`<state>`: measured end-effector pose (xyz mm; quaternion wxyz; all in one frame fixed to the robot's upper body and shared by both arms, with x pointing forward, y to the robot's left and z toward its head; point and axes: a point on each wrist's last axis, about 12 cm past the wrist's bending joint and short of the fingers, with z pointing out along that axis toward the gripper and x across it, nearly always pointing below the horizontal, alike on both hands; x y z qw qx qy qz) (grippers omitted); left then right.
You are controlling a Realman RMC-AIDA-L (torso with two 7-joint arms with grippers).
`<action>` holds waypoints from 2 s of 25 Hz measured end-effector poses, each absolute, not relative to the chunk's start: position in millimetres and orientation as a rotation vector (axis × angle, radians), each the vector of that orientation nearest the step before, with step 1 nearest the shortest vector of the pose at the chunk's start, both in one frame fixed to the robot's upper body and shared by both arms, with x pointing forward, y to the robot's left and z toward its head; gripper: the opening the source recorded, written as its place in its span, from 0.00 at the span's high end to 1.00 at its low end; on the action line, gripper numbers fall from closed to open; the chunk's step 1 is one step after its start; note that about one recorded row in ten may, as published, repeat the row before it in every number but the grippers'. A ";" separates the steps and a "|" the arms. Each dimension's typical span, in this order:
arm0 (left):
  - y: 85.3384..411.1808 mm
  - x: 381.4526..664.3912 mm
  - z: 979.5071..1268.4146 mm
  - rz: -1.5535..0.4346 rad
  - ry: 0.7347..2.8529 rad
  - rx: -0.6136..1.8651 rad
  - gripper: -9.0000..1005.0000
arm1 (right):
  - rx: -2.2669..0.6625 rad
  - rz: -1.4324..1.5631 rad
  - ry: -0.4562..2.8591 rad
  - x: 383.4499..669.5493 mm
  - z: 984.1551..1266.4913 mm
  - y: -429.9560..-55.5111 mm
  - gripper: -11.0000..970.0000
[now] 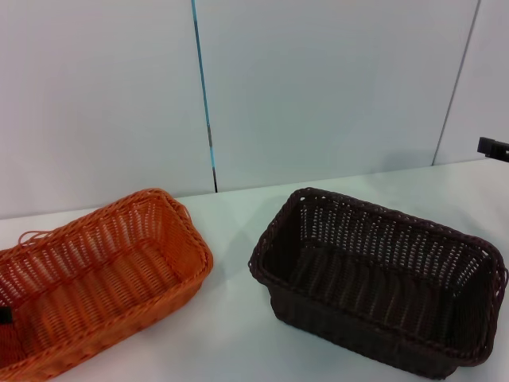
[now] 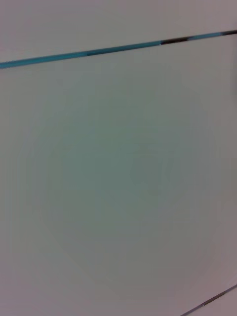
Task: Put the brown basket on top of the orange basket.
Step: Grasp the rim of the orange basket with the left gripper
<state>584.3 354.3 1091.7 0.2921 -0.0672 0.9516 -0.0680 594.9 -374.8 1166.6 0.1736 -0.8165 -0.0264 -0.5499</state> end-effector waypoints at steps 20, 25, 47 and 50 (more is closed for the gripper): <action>353.8 584.9 1091.4 -0.189 2.540 -0.224 0.52 | -2.317 -1.558 -0.070 595.5 1165.5 -374.7 0.21; 354.5 585.5 1091.6 -0.192 2.547 -0.224 0.70 | -2.317 -1.561 -0.068 595.7 1165.7 -374.9 0.21; 353.6 584.5 1089.4 -0.203 2.564 -0.222 0.80 | -2.317 -1.561 -0.066 596.1 1165.7 -374.7 0.21; 354.0 585.8 1092.1 -0.215 2.560 -0.231 0.80 | -2.316 -1.562 -0.067 596.4 1165.9 -374.5 0.21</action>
